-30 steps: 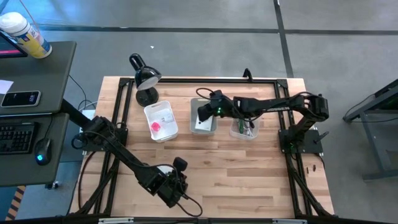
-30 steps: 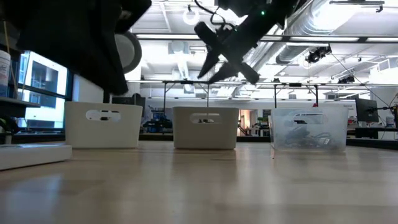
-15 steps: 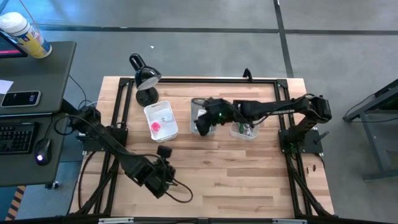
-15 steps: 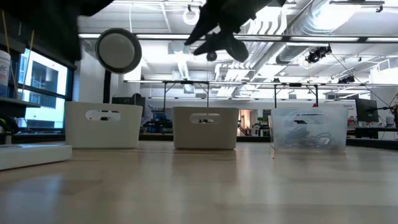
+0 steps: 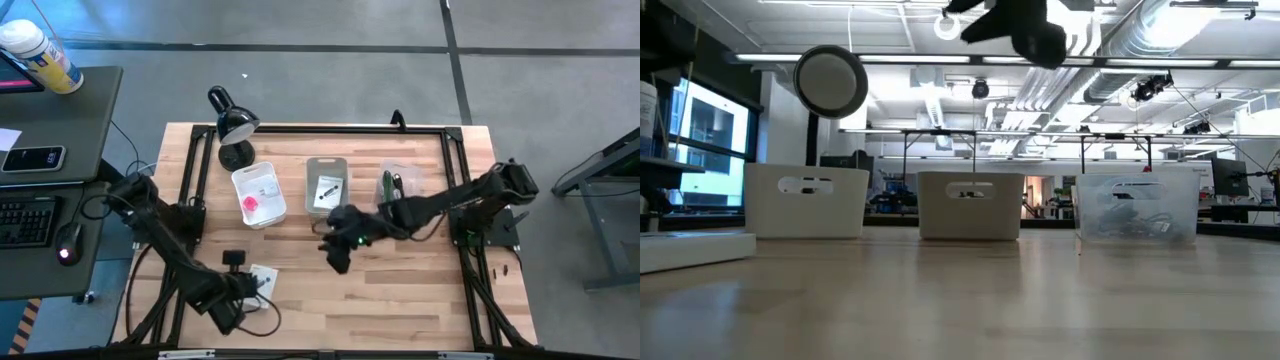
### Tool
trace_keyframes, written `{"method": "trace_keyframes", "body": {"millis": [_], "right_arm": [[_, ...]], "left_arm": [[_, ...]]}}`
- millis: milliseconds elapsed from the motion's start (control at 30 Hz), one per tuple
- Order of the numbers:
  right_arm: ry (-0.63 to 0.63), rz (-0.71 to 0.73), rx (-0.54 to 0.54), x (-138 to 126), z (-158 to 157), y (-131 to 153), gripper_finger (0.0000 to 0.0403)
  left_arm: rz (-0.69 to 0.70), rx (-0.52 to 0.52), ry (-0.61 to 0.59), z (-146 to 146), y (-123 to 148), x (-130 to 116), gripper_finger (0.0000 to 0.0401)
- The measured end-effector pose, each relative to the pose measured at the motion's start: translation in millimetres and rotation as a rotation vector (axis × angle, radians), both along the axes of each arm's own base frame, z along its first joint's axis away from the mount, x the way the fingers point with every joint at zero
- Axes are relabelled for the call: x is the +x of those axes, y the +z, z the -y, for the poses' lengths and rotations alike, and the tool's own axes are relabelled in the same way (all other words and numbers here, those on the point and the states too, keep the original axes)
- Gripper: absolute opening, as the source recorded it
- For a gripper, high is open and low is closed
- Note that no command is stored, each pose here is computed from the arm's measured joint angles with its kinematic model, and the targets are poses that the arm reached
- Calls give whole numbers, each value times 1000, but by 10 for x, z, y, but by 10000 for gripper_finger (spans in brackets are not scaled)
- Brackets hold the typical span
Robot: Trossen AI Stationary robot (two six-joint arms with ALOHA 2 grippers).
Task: Pick and place items into bin
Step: Put the white card reader box into the gray bin
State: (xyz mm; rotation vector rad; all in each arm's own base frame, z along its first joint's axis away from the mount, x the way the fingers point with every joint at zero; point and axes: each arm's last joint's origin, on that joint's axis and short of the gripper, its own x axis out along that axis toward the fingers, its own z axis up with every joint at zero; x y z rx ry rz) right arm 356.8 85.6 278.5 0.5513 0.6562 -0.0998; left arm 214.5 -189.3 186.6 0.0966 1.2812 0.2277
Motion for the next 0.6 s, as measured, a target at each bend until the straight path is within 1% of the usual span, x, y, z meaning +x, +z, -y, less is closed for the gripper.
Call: {"method": "trace_keyframes", "body": {"millis": [200,300,433,500,600], "right_arm": [[14,10,-9,-107,-355,2,119],[19,14,-12,-154,-485,-2,119],[-9,27,-31,-197,-583,-1,119],[-19,31,-36,-209,-609,0,119],[-25,32,-27,-226,-644,1,119]], "left_arm": [[-9,-38,86,88,-136,-199,0],[20,-90,112,121,-247,-246,0],[75,-167,137,112,-411,-248,0],[102,-178,141,109,-442,-244,0],[109,-168,149,94,-457,-253,0]]}}
